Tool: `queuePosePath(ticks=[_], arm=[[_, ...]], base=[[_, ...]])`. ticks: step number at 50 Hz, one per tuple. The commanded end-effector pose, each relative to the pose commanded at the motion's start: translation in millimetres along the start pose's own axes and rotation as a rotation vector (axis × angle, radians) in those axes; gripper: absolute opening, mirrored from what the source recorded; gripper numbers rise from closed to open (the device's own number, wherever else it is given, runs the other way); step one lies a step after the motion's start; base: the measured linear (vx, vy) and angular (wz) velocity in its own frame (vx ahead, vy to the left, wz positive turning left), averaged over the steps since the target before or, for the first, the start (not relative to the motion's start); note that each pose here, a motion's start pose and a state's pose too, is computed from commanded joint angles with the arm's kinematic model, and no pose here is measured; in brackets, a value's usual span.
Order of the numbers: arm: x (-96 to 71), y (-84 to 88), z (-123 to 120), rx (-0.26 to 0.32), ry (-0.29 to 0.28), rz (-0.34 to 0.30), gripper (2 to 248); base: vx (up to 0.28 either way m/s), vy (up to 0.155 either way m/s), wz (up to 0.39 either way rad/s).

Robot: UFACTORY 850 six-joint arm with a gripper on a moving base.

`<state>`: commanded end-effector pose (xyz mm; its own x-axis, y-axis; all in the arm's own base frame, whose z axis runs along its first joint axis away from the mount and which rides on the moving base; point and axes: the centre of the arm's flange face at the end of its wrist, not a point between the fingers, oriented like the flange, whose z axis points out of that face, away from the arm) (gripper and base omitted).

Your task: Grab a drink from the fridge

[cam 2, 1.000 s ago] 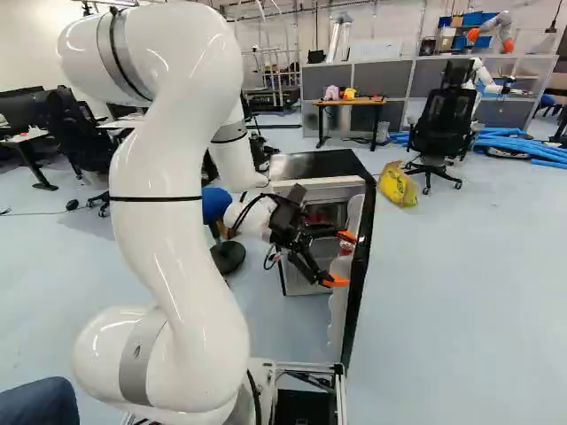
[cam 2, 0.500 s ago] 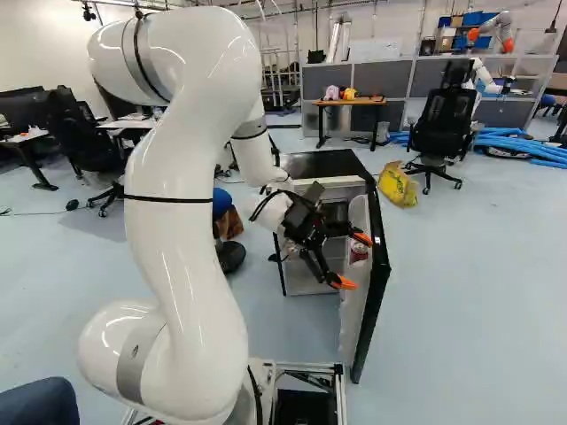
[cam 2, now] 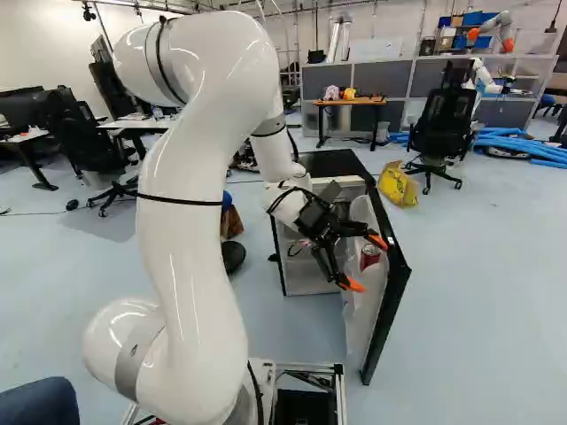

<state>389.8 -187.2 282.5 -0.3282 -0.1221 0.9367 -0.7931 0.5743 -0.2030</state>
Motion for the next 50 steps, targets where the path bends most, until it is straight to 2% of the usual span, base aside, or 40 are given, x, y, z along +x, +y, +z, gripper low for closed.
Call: queuePosePath(ticks=[50], arm=[[11.5,-80.7,59.6,-0.135,0.002,0.164,247]], base=[[0.0,0.0,0.0]])
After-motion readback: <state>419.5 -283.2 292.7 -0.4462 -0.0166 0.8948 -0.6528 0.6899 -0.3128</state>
